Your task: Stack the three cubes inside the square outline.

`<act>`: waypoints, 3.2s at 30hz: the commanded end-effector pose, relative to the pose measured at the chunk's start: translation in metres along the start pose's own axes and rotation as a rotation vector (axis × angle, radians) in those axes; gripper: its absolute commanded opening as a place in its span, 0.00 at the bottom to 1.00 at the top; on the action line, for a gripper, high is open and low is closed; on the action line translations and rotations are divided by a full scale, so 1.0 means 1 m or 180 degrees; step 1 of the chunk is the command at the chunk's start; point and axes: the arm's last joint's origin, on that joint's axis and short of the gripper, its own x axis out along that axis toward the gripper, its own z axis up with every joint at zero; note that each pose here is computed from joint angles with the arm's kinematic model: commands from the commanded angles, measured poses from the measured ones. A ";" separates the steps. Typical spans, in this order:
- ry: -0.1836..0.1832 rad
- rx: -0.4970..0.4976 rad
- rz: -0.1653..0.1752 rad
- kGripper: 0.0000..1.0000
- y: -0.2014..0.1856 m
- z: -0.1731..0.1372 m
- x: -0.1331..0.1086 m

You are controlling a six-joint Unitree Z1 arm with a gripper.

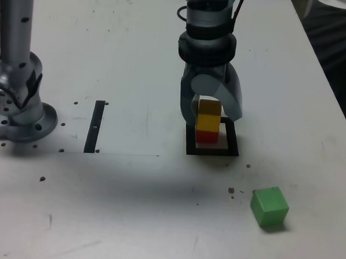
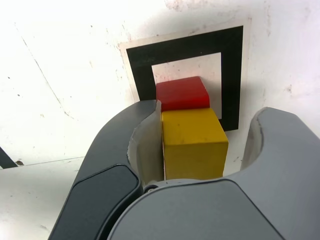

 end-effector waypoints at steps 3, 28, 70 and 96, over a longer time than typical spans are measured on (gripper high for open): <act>-0.0066 -0.0006 0.0033 0.91 0.001 -0.005 -0.004; -0.0524 0.0141 0.0396 0.97 -0.018 -0.045 -0.070; -0.0119 0.2734 0.0962 1.00 -0.131 0.049 -0.037; 0.0320 0.3794 0.0748 0.99 -0.173 0.084 0.013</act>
